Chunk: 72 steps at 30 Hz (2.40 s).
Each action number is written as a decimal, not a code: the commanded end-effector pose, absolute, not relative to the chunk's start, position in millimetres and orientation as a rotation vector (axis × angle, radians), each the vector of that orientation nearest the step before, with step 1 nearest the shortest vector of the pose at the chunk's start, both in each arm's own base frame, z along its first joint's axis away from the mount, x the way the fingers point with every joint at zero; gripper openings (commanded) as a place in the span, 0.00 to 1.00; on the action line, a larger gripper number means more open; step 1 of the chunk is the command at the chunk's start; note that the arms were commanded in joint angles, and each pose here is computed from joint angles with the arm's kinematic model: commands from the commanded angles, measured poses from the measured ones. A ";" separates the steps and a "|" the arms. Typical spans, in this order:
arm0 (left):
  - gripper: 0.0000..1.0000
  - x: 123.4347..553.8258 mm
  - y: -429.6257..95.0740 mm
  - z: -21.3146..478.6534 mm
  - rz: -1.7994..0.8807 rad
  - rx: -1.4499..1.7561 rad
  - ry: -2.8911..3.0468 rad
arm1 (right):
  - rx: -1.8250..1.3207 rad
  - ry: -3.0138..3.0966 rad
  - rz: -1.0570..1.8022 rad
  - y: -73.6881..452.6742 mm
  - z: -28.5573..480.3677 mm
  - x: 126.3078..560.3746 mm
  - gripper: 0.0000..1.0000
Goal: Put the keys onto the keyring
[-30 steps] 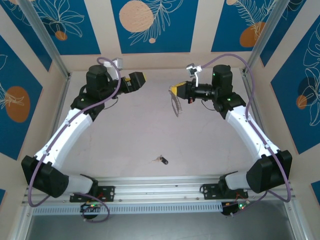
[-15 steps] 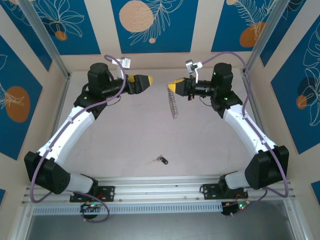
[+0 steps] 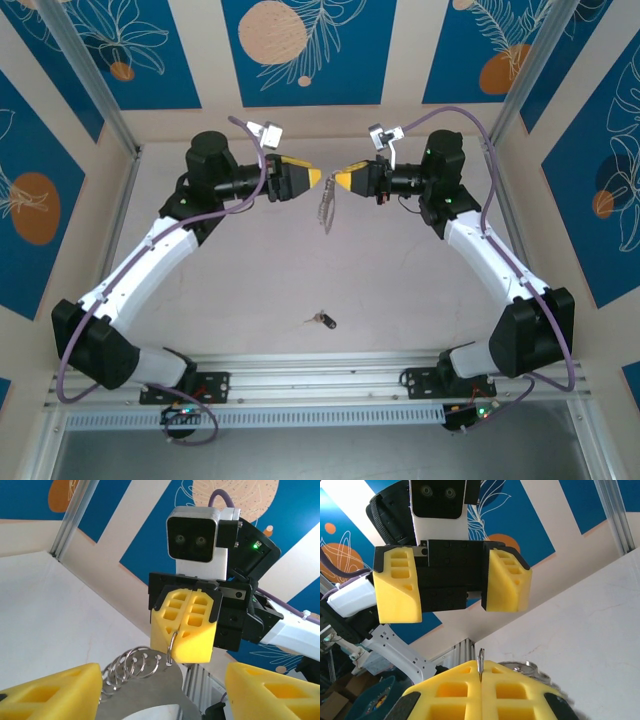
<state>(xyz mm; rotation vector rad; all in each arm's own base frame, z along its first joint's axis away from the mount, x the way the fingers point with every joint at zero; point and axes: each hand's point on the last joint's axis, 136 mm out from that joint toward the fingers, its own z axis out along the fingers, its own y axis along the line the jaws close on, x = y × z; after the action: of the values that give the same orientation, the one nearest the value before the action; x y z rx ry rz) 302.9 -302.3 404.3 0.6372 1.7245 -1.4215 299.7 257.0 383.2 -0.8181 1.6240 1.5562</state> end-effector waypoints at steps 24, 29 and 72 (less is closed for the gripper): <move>0.44 288.8 -325.7 396.1 -1.490 0.698 1.679 | -0.832 1.591 1.589 266.6 384.2 290.0 0.00; 0.44 288.1 -328.1 395.5 -1.493 0.695 1.677 | -0.835 1.585 1.589 266.0 386.7 286.8 0.00; 0.00 299.6 -334.7 386.1 -1.453 0.625 1.664 | -0.768 1.609 1.566 258.9 384.1 293.7 0.28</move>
<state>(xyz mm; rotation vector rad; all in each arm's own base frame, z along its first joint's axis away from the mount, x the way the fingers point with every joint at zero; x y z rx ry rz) 300.3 -332.4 389.3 0.6350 1.6678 -1.4644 304.0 261.6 373.3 -0.7423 1.6487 1.5727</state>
